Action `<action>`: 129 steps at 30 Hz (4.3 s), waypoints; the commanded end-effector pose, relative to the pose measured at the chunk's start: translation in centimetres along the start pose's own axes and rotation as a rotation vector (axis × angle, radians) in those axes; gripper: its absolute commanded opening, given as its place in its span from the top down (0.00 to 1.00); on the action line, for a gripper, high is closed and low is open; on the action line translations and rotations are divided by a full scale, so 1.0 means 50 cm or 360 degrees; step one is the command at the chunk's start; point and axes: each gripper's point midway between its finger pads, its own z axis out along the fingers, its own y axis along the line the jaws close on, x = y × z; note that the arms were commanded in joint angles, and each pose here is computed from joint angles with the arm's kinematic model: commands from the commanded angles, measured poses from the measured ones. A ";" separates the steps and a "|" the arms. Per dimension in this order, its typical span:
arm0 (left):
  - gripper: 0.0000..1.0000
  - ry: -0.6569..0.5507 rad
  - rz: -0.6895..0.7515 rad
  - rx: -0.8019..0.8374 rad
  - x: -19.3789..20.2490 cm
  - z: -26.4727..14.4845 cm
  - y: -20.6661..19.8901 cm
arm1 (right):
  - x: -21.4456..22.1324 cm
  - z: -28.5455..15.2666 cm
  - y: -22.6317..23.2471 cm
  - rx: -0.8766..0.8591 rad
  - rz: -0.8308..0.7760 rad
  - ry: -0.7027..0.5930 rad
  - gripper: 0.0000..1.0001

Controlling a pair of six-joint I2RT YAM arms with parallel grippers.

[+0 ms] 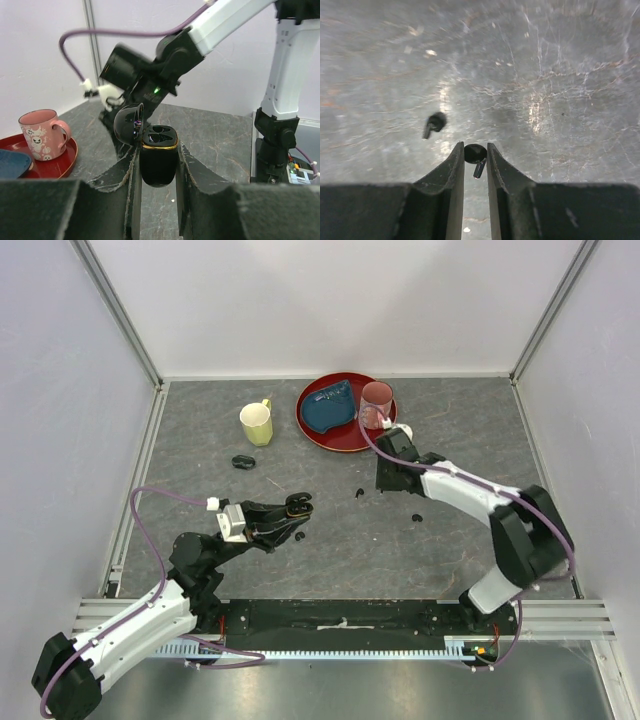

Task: Insert the wireless bluetooth earbuds into the charging case
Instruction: Pick up the earbud from the center of the board, then place the earbud in the charging case.

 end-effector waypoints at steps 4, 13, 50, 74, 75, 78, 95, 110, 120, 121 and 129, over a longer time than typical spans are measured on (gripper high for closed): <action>0.98 -0.0099 0.0015 -0.0073 -0.034 0.008 0.016 | -0.129 -0.186 0.078 -0.0332 -0.0094 -0.0565 0.91; 0.98 -0.0149 -0.0044 -0.0094 -0.044 0.014 0.020 | -0.175 -0.416 0.134 -0.0647 -0.0062 -0.1085 0.95; 0.98 -0.0191 -0.0056 -0.0092 -0.046 0.029 0.027 | -0.074 -0.663 0.367 -0.1365 -0.0228 -0.1571 1.00; 0.98 -0.0220 -0.0066 -0.0075 -0.055 0.027 0.022 | -0.039 -0.625 0.418 -0.1398 -0.0410 -0.1506 1.00; 0.98 -0.0222 -0.0067 -0.0072 -0.056 0.027 0.021 | -0.040 -0.624 0.417 -0.1394 -0.0408 -0.1507 1.00; 0.98 -0.0230 -0.0063 -0.0065 -0.060 0.027 0.019 | -0.036 -0.619 0.419 -0.1395 -0.0415 -0.1499 1.00; 0.98 -0.0242 -0.0060 -0.0048 -0.066 0.025 0.014 | -0.023 -0.591 0.412 -0.1327 -0.0507 -0.1509 1.00; 0.98 -0.0240 -0.0059 -0.0059 -0.065 0.028 0.017 | -0.016 -0.582 0.403 -0.1272 -0.0639 -0.1510 1.00; 0.98 -0.0241 -0.0057 -0.0063 -0.065 0.026 0.018 | -0.018 -0.577 0.400 -0.1234 -0.0666 -0.1512 1.00; 0.98 -0.0239 -0.0057 -0.0064 -0.064 0.026 0.019 | -0.017 -0.578 0.401 -0.1236 -0.0672 -0.1508 1.00; 0.98 -0.0242 -0.0047 -0.0089 -0.065 0.027 0.025 | -0.002 -0.569 0.406 -0.1251 -0.0781 -0.1494 1.00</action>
